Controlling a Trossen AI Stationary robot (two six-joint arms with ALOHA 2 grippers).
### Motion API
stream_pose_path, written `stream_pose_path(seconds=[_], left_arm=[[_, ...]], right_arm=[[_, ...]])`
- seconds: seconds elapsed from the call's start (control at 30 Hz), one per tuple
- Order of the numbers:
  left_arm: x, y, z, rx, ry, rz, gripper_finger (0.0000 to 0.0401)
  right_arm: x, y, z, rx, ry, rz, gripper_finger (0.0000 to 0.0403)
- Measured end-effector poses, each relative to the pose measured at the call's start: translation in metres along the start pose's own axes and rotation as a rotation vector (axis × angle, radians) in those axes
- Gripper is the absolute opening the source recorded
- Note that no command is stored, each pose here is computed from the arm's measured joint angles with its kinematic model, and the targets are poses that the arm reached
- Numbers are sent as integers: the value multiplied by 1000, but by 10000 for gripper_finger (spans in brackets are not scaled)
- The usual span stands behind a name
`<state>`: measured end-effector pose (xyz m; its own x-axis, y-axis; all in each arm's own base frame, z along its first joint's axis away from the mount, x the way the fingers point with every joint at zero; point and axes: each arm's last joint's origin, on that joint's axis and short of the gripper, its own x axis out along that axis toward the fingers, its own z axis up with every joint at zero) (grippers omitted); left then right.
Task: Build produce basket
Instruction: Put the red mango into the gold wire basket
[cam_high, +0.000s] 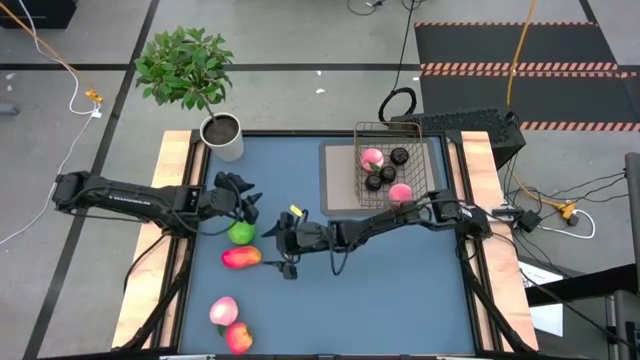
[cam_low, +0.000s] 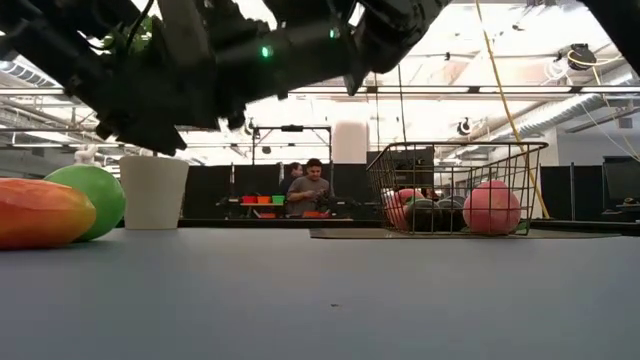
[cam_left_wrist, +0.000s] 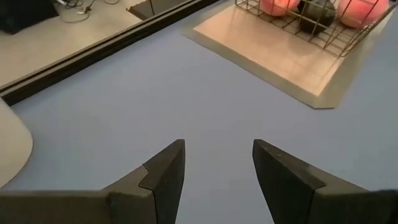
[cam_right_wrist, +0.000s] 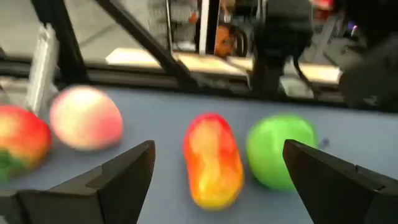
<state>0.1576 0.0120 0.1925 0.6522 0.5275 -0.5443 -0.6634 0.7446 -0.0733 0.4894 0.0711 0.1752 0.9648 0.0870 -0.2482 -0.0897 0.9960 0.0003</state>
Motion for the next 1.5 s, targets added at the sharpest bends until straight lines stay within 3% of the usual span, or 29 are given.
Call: stream_pose_path(seconds=[0.23, 0.5, 0.6, 0.77, 0.97, 1.1, 1.17, 1.5], left_arm=[[1, 3, 3, -34, -18, 18, 191], [6, 11, 6, -60, -22, 77, 191], [6, 12, 7, -73, -24, 83, 191], [4, 15, 9, -92, -41, 85, 191], [-6, 20, 13, -112, -81, 69, 191], [-13, 24, 14, -121, -107, 62, 191], [-17, 24, 18, -150, -132, 34, 191], [-20, 25, 21, -117, -170, 23, 191]], right_arm=[[0, -17, 9, 24, -87, -105, 350], [19, -42, -42, 72, 50, -144, 350], [26, -63, -27, 126, -20, -154, 350], [43, -85, -11, 167, -34, -58, 350], [70, -86, -4, 178, 51, -26, 361], [81, -86, -13, 219, 79, 44, 388], [83, -86, -18, 232, 84, 14, 397], [84, -101, -23, 243, 68, 70, 399]])
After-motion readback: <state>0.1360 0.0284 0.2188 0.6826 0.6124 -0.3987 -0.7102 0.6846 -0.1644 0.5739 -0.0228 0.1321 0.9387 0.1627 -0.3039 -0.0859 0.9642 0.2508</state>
